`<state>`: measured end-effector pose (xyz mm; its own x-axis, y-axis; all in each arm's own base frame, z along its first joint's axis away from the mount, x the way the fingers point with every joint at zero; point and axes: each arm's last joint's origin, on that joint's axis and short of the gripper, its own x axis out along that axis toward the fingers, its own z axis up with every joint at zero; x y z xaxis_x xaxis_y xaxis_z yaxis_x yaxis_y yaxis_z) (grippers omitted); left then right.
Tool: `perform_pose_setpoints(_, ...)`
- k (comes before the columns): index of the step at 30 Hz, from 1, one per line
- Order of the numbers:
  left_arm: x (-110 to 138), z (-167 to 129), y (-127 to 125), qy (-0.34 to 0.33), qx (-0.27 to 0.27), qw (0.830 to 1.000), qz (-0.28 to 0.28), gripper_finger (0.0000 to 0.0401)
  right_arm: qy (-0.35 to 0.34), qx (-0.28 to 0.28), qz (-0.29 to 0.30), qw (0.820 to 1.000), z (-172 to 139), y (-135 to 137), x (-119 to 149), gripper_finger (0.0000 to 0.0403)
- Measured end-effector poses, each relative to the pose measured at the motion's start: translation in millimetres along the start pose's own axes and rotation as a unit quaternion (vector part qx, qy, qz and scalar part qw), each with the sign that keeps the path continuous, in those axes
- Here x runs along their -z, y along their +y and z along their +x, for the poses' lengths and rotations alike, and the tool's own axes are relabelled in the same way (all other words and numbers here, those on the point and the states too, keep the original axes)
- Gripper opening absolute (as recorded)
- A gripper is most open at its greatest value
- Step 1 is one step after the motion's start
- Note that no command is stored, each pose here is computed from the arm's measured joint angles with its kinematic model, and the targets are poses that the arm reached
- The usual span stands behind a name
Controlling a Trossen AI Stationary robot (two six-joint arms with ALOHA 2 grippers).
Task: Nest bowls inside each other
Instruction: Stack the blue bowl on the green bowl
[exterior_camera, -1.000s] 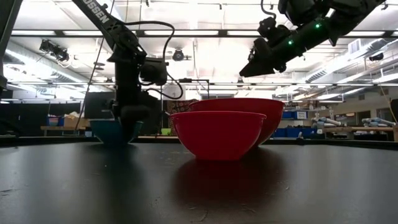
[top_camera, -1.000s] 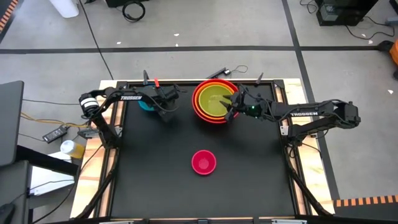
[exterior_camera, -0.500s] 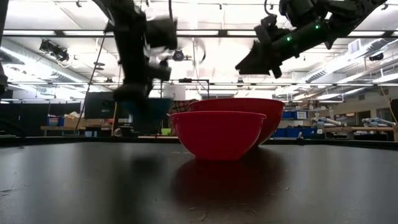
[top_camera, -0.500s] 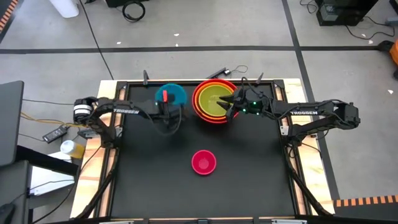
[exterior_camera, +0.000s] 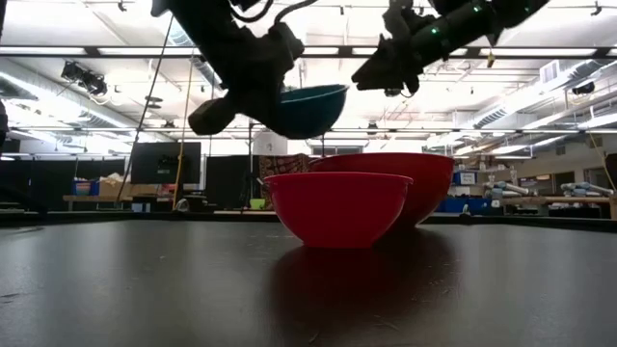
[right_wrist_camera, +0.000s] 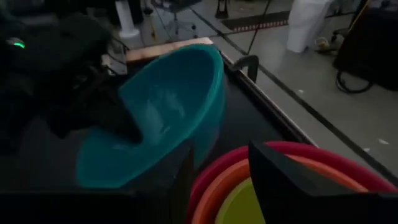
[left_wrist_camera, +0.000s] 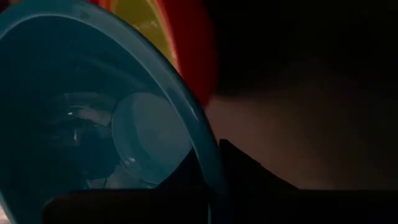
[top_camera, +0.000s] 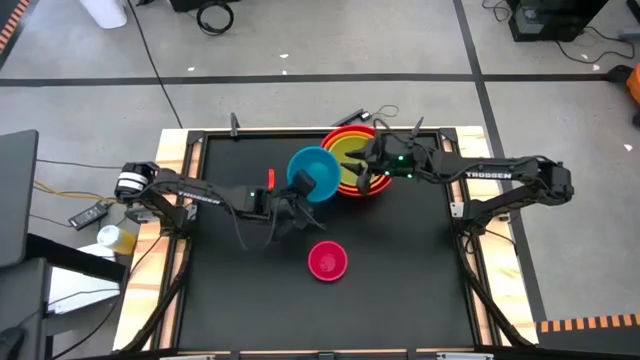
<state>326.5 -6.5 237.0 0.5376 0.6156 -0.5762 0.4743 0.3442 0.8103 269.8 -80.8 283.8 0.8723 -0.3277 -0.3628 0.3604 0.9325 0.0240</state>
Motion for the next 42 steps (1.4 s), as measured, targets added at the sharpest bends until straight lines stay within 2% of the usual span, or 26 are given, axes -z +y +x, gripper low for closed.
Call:
perform_pose_setpoints(7, 1.4, 2.4, 3.7, 0.005, -0.013, 0.999, 0.036, 0.0027, 0.013, 0.025, -0.018, 0.999, 15.2, 1.3, -13.8, 0.0201)
perform_pose_setpoints(10, 6.4, 7.5, 7.1, 0.013, -0.015, 0.999, 0.031, 0.0028, 0.011, 0.043, -0.031, 0.999, 22.8, -1.0, -20.6, 0.0215)
perform_pose_setpoints(15, 14.6, 14.4, 12.6, 0.027, -0.02, 0.999, 0.014, 0.0027, 0.002, 0.119, -0.078, 0.99, 21.6, -3.8, -38.6, 0.0227)
perform_pose_setpoints(21, 15.7, 16.6, 14.9, 0.022, -0.023, 0.999, 0.002, 0.0027, 0.009, 0.084, -0.089, 0.992, 16.4, -0.1, -57.8, 0.0227)
perform_pose_setpoints(25, 15.1, 16.8, 17.7, 0.019, -0.034, 0.999, -0.008, 0.0027, 0.01, 0.075, -0.091, 0.993, 19.6, 3.2, -57.6, 0.0227)
perform_pose_setpoints(34, 13.7, 16.5, 19.7, 0.012, -0.044, 0.999, -0.015, 0.0027, 0.062, 0.08, -0.098, 0.99, 40.6, 2.5, -39.8, 0.0226)
perform_pose_setpoints(38, 13.5, 17.4, 19.0, 0.008, -0.041, 0.999, -0.021, 0.0028, 0.078, 0.087, -0.1, 0.988, 45.3, 2.3, -34.7, 0.0199)
perform_pose_setpoints(42, 11.9, 17.3, 19.4, -0.011, -0.038, 0.998, -0.046, 0.0028, 0.087, 0.093, -0.088, 0.988, 43.4, -2.0, -34.1, 0.0114)
